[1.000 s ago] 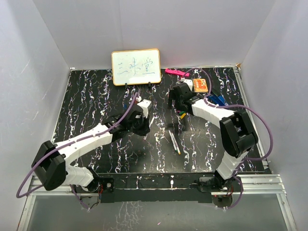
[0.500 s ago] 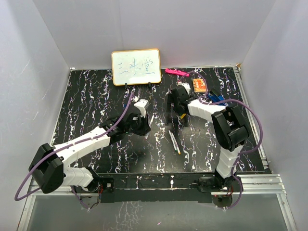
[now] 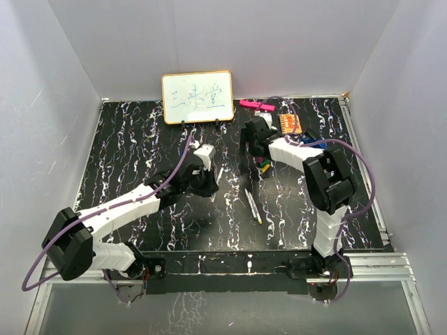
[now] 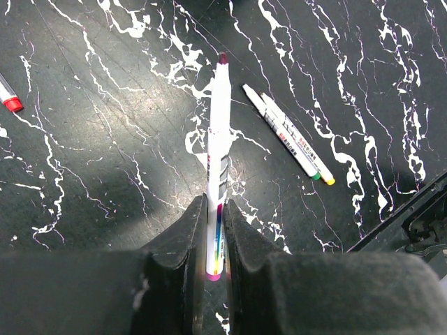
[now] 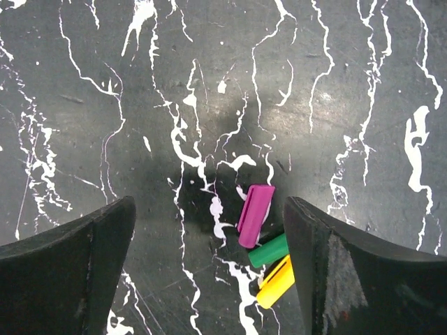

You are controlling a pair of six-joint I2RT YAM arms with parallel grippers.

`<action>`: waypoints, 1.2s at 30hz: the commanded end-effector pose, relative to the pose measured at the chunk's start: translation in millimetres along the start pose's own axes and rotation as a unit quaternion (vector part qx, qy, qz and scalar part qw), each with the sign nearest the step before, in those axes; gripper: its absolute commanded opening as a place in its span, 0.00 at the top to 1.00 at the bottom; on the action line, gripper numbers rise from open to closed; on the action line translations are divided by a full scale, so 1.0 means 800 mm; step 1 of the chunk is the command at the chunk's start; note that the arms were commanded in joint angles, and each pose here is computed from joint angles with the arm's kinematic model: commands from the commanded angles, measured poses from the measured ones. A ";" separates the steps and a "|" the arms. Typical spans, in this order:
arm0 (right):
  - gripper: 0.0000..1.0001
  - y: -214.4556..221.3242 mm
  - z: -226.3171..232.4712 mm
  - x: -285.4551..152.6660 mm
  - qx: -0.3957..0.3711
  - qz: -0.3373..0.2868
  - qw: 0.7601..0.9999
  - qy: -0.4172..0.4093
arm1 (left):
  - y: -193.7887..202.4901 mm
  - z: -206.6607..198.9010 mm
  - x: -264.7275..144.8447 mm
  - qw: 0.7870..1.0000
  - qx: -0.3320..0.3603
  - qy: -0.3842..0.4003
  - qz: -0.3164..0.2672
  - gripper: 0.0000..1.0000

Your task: Insert the pens into the pen caps

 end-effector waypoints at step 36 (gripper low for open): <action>0.54 0.039 -0.018 0.024 0.055 0.058 0.995 0.061 | 0.004 0.012 -0.002 1.000 -0.020 -0.011 -0.007 1.00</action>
Point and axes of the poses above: each gripper's point midway between its finger pads, its own x axis out along the fingers, its own z axis along the line the jaws close on, y = z × x, the point moved 4 cm from there along -x, back along the fingers, and after that the axes turned 3 degrees about x, right-handed, at the moved point
